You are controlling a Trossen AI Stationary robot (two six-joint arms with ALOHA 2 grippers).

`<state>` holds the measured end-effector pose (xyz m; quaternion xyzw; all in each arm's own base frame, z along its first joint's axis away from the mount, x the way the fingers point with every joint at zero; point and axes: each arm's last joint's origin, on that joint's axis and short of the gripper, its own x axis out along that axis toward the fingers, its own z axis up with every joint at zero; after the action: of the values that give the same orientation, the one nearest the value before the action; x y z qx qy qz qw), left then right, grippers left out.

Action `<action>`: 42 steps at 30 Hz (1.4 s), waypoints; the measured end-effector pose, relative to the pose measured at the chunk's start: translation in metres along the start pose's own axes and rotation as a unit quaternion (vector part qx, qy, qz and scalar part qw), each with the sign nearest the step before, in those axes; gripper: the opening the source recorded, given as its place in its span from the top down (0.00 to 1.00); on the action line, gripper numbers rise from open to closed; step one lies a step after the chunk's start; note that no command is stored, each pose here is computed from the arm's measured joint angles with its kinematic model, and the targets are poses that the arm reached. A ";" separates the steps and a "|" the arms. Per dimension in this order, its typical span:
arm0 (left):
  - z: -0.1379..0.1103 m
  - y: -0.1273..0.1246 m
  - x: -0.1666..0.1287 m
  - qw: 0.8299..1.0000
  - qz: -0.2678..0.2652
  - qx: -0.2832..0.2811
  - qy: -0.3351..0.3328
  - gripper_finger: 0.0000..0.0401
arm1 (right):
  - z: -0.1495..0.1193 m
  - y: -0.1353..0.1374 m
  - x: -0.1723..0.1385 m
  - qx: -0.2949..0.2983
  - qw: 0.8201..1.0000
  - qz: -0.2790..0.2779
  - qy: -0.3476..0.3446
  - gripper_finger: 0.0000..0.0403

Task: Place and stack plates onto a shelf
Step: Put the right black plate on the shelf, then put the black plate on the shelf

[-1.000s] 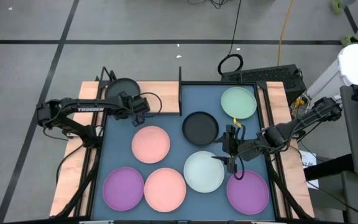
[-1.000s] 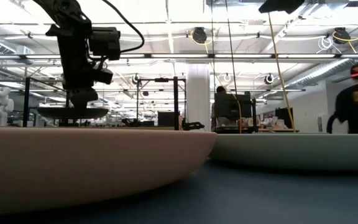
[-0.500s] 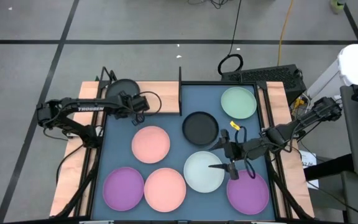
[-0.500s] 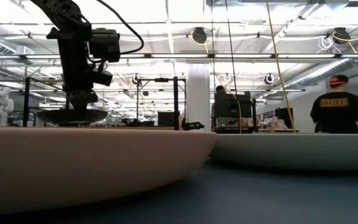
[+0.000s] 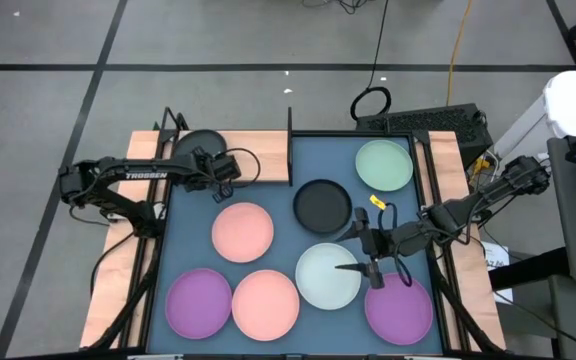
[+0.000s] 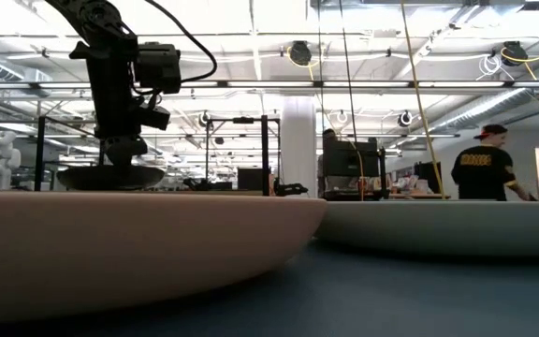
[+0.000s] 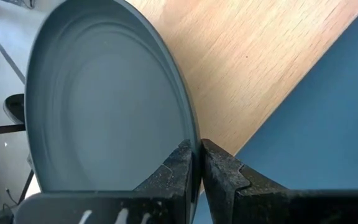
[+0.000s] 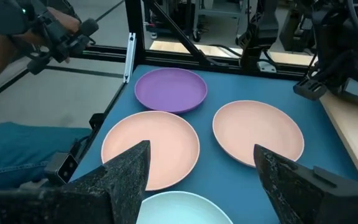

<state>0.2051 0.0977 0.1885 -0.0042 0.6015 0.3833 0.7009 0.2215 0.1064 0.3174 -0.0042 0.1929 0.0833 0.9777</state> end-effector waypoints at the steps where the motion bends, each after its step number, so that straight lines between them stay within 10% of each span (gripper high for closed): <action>1: 0.000 0.000 0.000 1.000 0.000 0.000 0.000 0.91 | 0.000 0.000 0.000 0.000 1.000 0.000 0.000 0.34; 14: 0.002 -0.010 0.019 0.999 0.009 0.022 0.041 0.89 | 0.000 0.000 0.000 0.001 1.000 0.000 0.000 0.34; 25: 0.002 -0.007 0.014 0.998 0.060 0.005 0.034 0.52 | 0.000 0.000 0.000 -0.019 1.000 -0.001 0.000 0.34; 42: -0.008 -0.006 -0.065 0.986 -0.015 -0.096 -0.135 0.42 | -0.010 -0.009 0.021 -0.026 0.995 -0.093 0.031 0.34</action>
<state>0.2025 0.0548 0.2385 -0.0282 0.4615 0.4255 0.7780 0.2381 0.1002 0.3002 -0.0502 0.2200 -0.0036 0.9742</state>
